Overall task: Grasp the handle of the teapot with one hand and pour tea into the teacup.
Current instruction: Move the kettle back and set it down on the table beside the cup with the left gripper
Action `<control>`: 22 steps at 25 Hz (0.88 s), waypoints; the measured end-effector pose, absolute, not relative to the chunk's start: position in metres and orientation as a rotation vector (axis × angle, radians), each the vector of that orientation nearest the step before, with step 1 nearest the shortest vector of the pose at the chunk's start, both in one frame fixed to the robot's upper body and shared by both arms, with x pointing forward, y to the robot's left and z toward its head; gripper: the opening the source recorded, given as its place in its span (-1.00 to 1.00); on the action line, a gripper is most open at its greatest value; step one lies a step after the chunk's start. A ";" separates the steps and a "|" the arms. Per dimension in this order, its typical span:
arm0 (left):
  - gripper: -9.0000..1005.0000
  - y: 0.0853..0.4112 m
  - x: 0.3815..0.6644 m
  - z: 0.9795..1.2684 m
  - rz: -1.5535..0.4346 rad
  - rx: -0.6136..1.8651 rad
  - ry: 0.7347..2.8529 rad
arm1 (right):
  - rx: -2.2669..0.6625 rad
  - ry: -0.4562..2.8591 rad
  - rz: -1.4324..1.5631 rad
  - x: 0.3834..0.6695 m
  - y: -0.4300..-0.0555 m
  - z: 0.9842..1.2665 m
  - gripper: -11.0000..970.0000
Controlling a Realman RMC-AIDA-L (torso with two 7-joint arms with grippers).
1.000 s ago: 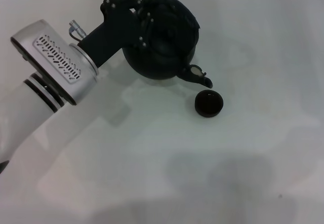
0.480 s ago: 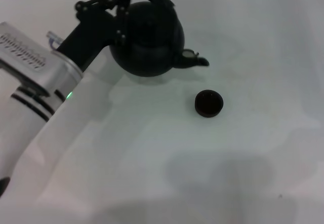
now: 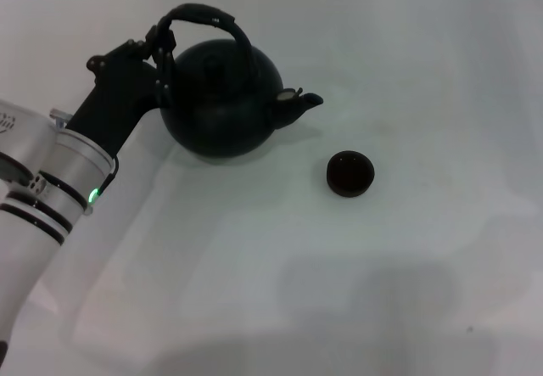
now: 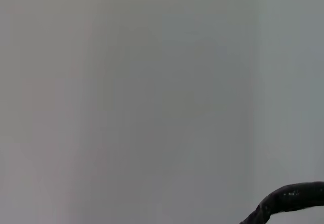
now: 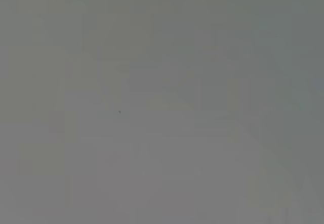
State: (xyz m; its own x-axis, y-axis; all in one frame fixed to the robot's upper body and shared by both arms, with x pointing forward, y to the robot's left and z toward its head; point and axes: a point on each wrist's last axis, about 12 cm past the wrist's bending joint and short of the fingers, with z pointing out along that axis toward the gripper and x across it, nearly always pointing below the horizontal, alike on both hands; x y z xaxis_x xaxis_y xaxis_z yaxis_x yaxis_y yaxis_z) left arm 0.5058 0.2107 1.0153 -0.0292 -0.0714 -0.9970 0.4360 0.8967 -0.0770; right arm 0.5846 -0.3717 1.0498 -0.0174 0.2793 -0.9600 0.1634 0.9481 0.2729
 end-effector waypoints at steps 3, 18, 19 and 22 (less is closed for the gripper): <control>-0.80 0.212 0.503 1.012 -0.413 0.287 1.576 | 0.351 1.600 0.094 0.584 -0.372 1.049 0.72; -0.60 0.218 0.504 1.007 -0.377 0.310 1.614 | 0.358 1.610 0.099 0.581 -0.371 1.045 0.72; -0.58 0.219 0.505 1.007 -0.376 0.308 1.612 | 0.358 1.610 0.099 0.581 -0.371 1.045 0.72; -0.54 0.219 0.506 1.009 -0.376 0.306 1.601 | 0.358 1.609 0.100 0.581 -0.370 1.045 0.72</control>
State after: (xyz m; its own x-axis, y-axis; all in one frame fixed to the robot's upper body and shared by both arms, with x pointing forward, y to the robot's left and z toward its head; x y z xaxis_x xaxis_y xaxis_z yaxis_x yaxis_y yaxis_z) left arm 0.5063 0.2186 1.0087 -0.0646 -0.0305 -0.9974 0.4162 0.9076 -0.0547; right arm 0.5813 -0.3704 1.0455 -0.0298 0.2885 -0.9570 0.1676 0.9453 0.2797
